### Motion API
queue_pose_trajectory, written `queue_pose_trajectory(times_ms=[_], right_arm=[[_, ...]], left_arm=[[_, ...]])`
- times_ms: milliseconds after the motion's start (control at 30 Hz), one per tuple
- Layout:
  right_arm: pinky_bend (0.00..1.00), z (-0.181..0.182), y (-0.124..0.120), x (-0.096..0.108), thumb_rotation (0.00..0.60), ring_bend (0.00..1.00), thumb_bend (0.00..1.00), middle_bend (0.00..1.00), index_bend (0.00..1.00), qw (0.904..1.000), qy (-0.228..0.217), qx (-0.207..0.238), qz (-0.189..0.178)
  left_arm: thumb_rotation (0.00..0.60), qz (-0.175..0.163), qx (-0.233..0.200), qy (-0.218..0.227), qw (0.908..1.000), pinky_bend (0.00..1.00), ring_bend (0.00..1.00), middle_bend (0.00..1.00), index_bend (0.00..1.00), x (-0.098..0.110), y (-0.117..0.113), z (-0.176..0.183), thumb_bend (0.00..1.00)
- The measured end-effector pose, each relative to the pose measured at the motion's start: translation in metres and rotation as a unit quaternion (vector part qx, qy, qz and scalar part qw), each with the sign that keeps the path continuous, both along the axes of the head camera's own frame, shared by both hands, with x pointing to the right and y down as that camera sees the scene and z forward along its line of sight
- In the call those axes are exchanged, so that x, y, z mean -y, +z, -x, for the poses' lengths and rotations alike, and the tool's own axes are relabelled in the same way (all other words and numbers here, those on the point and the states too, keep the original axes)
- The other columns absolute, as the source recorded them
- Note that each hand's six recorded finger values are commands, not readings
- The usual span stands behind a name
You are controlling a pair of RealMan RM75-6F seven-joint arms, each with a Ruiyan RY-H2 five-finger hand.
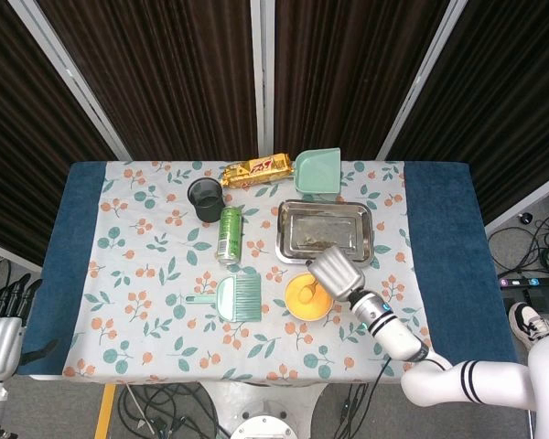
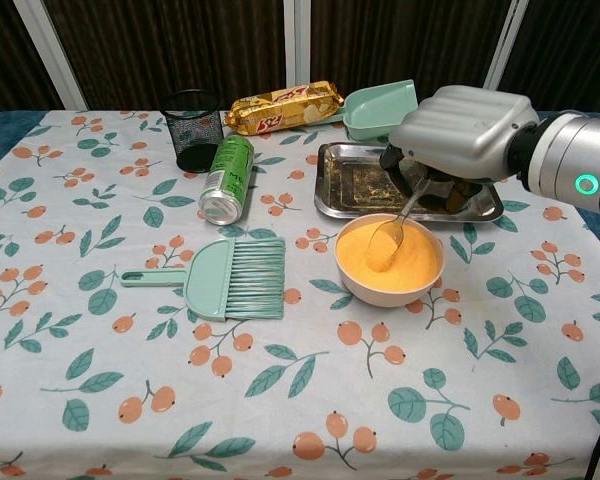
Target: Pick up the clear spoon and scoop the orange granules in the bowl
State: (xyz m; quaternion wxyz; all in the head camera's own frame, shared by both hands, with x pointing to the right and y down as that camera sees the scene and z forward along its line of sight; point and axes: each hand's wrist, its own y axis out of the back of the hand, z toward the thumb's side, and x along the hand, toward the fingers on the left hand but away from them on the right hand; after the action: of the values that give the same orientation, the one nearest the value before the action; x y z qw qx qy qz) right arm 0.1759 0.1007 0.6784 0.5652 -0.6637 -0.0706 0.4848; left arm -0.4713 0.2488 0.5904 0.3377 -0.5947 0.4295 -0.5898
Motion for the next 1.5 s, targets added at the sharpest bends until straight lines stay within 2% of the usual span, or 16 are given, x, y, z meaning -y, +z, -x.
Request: queue_pose_trajectory(times_ms=[333,500,667,867,1000,1167,1267,1400,1500], right_arm=[[1.00,0.006,-0.001,-0.005,0.600,1.00,0.44,0.98,0.85,0.9999,-0.011,0.008,0.006],[1.00,0.010,0.006,-0.012,0.600,1.00,0.44,0.99,0.86,0.9992,-0.039,-0.012,-0.001],[1.00,0.011,0.016,-0.013,0.600,1.00,0.44,0.99,0.87,0.9910,-0.101,-0.066,-0.059],[1.00,0.006,0.015,-0.003,0.600,1.00,0.44,0.99,0.87,0.9674,-0.154,-0.126,-0.156],[1.00,0.005,0.006,-0.001,0.600,1.00,0.45,0.99,0.87,0.9653,-0.157,-0.122,-0.170],[1.00,0.014,-0.012,-0.005,0.600,1.00,0.45,0.99,0.87,0.9687,-0.155,-0.092,-0.170],[1.00,0.022,-0.018,-0.009,0.600,1.00,0.45,0.99,0.87,0.9670,-0.165,-0.082,-0.176],[1.00,0.031,-0.017,-0.018,0.600,1.00,0.45,0.99,0.88,0.9575,-0.196,-0.084,-0.195],[1.00,0.035,-0.012,-0.026,0.600,1.00,0.45,1.00,0.88,0.9454,-0.225,-0.098,-0.215]], left_arm=[[0.600,0.001,0.001,0.000,1.0000,0.10,0.07,0.07,0.10,0.000,-0.001,-0.001,0.03],[0.600,0.005,0.000,-0.002,1.0000,0.10,0.07,0.07,0.10,-0.001,0.001,0.000,0.03],[0.600,0.005,-0.002,-0.004,1.0000,0.10,0.07,0.07,0.10,-0.003,0.002,0.001,0.03],[0.600,0.005,-0.004,-0.005,1.0000,0.10,0.07,0.07,0.10,-0.005,0.002,0.002,0.03],[0.600,0.003,-0.006,-0.007,1.0000,0.10,0.07,0.07,0.10,-0.005,0.002,0.003,0.03],[0.600,0.001,-0.007,-0.007,0.9999,0.10,0.07,0.07,0.10,-0.007,0.001,0.004,0.03],[0.600,0.001,-0.007,-0.008,0.9999,0.10,0.07,0.07,0.10,-0.007,0.001,0.004,0.03],[0.600,0.003,-0.006,-0.011,0.9999,0.10,0.07,0.07,0.10,-0.009,0.002,0.006,0.03],[0.600,0.003,-0.005,-0.012,0.9999,0.10,0.07,0.07,0.10,-0.009,0.002,0.007,0.03]])
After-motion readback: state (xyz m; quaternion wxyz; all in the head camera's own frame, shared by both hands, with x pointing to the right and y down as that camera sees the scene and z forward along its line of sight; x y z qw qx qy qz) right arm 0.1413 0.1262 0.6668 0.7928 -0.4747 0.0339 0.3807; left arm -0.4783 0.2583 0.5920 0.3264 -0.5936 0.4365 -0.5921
